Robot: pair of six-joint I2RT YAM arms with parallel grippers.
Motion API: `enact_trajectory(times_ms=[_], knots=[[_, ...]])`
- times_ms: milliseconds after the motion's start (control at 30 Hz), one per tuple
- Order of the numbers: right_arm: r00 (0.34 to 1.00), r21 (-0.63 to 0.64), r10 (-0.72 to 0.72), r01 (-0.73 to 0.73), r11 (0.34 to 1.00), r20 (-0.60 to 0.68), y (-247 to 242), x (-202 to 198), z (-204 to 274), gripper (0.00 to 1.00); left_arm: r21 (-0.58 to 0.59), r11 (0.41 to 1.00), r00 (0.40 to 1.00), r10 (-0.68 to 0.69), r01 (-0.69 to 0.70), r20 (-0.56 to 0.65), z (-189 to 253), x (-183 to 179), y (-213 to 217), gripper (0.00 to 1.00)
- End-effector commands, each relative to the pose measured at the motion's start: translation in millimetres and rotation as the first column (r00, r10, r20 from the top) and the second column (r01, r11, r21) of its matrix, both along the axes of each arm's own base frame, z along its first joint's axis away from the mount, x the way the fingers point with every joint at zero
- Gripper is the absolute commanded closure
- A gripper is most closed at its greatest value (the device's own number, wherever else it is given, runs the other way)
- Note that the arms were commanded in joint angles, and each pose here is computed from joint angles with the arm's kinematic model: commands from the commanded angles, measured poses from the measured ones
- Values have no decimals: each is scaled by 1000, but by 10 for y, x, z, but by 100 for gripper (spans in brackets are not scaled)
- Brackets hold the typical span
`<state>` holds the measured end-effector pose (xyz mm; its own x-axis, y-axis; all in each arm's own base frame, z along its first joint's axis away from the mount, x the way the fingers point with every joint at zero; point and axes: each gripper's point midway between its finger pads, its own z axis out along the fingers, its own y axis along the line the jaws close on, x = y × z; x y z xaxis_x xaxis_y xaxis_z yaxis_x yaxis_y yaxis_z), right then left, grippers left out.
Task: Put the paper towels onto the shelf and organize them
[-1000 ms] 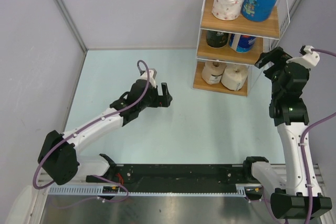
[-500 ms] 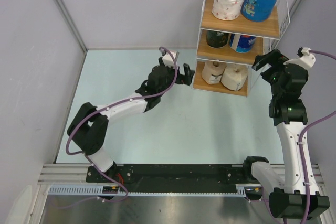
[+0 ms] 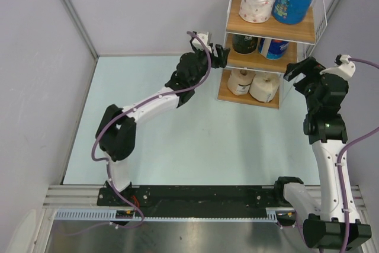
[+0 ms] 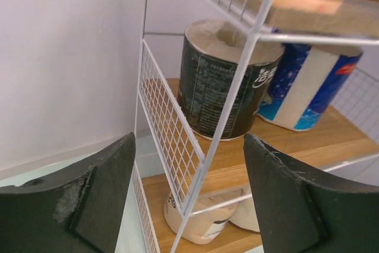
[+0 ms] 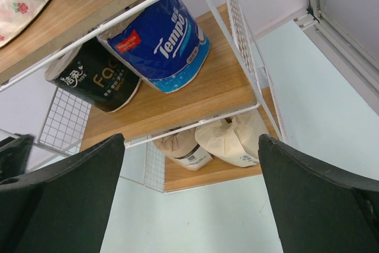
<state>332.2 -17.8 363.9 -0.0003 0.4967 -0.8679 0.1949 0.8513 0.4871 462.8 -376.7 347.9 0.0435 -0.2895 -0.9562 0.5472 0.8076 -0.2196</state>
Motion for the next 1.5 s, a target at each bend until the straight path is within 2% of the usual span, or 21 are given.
enact_trajectory(times_ms=[0, 233, 333, 467, 533, 667, 867, 1300, 1367, 1467], knots=[[999, 4, 12, -12, 1000, 47, 24, -105, 143, 0, 35, 999, 999, 38, -39, 24, -13, 169, -71, 25], [999, -10, 4, -3, 1000, 32, 3, -150, 113, 0, 31, 998, 997, 59, -61, 42, 43, 310, -145, 29], [1000, -9, 7, -7, 1000, 27, 9, -152, 101, 0, 35, 997, 997, 64, -66, 50, 85, 341, -160, 35], [1000, -5, 11, -11, 1000, 16, 17, -142, 66, 0, 31, 995, 994, 97, -99, 45, 98, 346, -87, 71], [1000, -6, 13, -13, 1000, 9, 19, -136, 49, 0, 34, 992, 992, 117, -118, 40, 86, 341, -35, 83], [1000, -1, 14, -14, 1000, 4, 23, -131, 36, 0, 44, 988, 989, 147, -148, 33, 90, 290, 79, 99], [1000, 12, 26, -26, 1000, 0, 49, -94, -22, 0, 61, 979, 981, 192, -194, 38, 168, 80, 365, 100], [993, 48, 105, -103, 994, -53, 196, 13, -333, 0, 143, 906, 914, 405, -399, -18, 62, -580, 1421, 100], [987, 56, 149, -146, 988, -58, 275, 31, -370, 0, 116, 900, 905, 425, -421, -16, 172, -723, 1590, 100], [979, 65, 193, -189, 980, -62, 353, 60, -404, 0, 135, 895, 900, 433, -425, -41, 37, -883, 1740, 100]])
